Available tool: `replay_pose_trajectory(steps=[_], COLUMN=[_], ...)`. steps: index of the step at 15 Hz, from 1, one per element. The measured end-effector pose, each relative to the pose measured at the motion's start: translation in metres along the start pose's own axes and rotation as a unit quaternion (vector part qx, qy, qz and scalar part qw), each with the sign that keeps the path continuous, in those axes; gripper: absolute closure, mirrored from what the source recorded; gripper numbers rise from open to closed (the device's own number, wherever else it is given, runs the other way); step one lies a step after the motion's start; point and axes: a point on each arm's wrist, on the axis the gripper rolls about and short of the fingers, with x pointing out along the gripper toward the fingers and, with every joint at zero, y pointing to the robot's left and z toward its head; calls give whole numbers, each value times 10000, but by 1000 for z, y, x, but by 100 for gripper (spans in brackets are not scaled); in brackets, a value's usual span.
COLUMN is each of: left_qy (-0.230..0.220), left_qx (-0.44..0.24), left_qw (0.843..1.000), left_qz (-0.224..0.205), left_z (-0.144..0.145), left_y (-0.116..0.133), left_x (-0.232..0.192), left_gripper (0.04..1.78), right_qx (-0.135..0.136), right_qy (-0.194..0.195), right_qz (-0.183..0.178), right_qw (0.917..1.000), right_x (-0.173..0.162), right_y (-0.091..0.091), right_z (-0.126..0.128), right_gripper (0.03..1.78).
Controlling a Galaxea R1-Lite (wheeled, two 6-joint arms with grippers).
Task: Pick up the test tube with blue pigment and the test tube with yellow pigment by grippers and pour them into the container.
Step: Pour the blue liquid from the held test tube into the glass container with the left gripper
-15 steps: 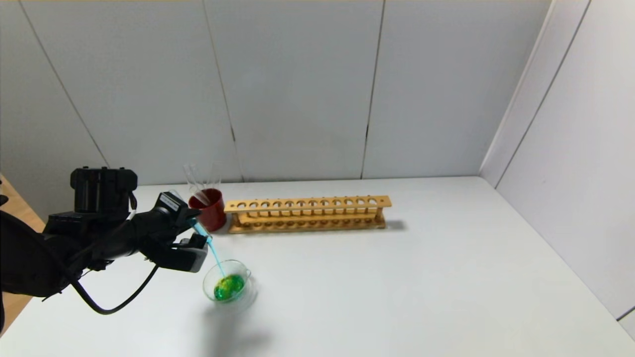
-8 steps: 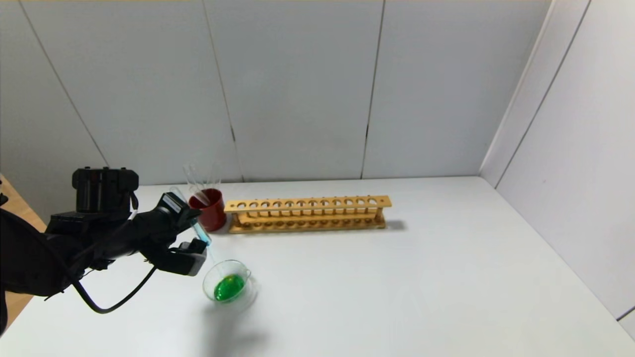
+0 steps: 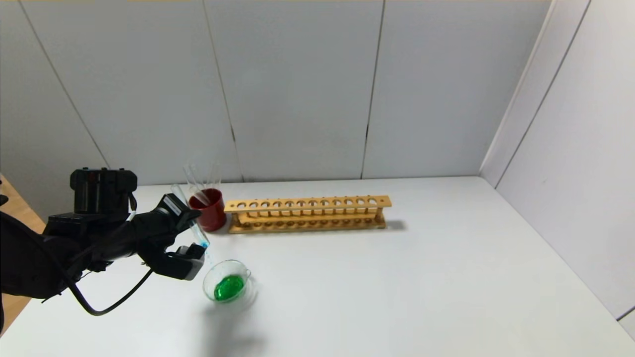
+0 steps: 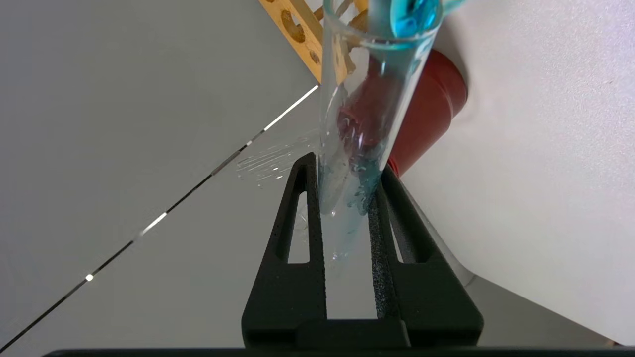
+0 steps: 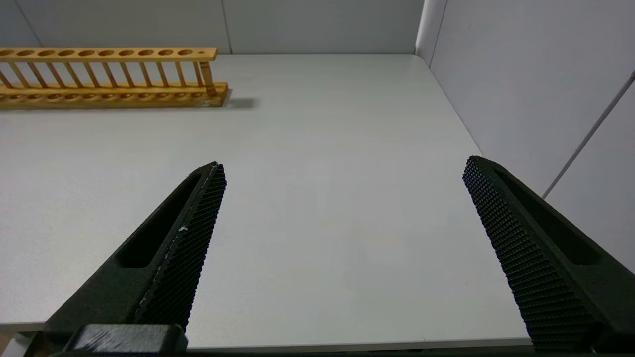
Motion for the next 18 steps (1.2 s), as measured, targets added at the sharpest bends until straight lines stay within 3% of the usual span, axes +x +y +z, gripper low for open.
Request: replay_pose_trajectory(steps=[10,18], left_qy=[-200,127], left_qx=[157,1049], left_qw=[9997,9943], left_qz=[53,145], left_z=[14,10], left_y=[5,13], left_x=[0,-10], left_gripper=[151,151], right_qx=[0,0], right_qy=[0,0], right_qz=[-2,-2], right_qw=[10000,10000], right_x=[0,0], right_y=[0,0], right_z=[0,0], right_gripper=[6,6])
